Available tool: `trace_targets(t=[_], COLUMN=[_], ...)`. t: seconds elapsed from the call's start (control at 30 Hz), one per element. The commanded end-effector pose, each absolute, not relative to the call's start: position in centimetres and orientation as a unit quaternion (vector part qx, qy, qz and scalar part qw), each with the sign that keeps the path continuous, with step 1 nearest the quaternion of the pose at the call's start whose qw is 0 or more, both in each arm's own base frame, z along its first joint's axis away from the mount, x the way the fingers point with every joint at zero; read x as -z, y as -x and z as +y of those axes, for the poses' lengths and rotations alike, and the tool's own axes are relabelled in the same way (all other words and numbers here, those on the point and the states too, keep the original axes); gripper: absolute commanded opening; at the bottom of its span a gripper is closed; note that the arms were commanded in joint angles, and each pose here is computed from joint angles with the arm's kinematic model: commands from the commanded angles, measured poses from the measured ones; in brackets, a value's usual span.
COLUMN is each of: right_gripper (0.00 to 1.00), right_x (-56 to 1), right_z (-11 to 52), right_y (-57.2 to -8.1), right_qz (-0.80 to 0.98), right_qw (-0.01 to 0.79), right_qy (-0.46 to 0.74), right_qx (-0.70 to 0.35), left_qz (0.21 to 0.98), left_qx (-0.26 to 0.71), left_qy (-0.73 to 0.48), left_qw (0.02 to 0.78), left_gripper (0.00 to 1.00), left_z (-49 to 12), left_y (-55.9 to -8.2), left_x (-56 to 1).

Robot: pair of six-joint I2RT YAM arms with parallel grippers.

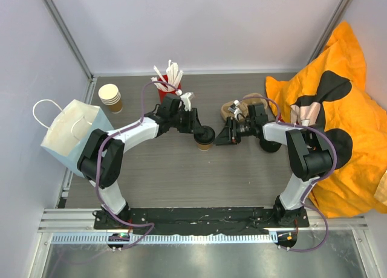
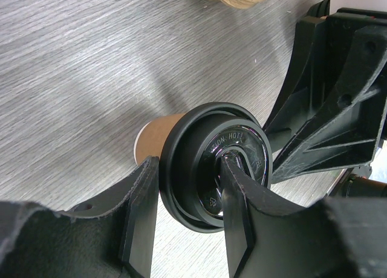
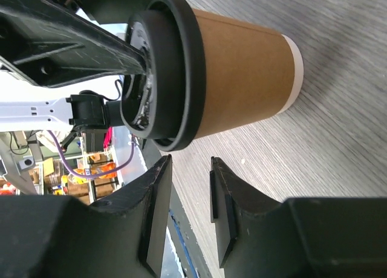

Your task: Pack the takeout coffee

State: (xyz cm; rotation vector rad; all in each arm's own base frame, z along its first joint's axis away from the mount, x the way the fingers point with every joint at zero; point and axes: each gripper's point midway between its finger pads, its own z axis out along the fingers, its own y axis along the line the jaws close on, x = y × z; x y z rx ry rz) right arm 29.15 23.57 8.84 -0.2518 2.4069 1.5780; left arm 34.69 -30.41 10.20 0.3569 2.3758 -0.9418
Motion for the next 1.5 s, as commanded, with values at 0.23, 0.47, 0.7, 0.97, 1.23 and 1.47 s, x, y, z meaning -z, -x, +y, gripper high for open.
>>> trace_targets(t=[0.23,0.47,0.7,0.97,1.23,1.47], right_gripper=[0.38,0.35,0.3,0.29,0.33,0.38], right_x=[-11.0,-10.0,-8.3,-5.3,-6.5,-11.0], right_z=[24.4,24.5,24.1,23.0,23.4,23.2], right_y=[-30.5,-31.2,-31.7,-32.5,-32.9,-35.5], right_qz=[0.805,0.812,0.833,0.889,0.881,0.848], right_qw=[0.152,0.144,0.142,0.156,0.15,0.194], right_qy=[0.108,0.096,0.085,0.09,0.106,0.098], right_qx=[-0.563,-0.557,-0.528,-0.421,-0.435,-0.484], left_qz=[0.95,0.948,0.948,0.952,0.951,0.951], left_qx=[0.204,0.208,0.207,0.195,0.194,0.196], left_qy=[-0.111,-0.113,-0.119,-0.125,-0.13,-0.132], left_qw=[0.21,0.212,0.208,0.2,0.203,0.202], left_gripper=[0.38,0.37,0.36,0.33,0.33,0.33], left_z=[-24.2,-24.3,-24.3,-23.7,-23.6,-23.7], left_y=[-32.7,-32.7,-32.4,-32.0,-31.9,-31.8], left_x=[-2.0,-2.2,-1.9,-0.9,-1.0,-1.0])
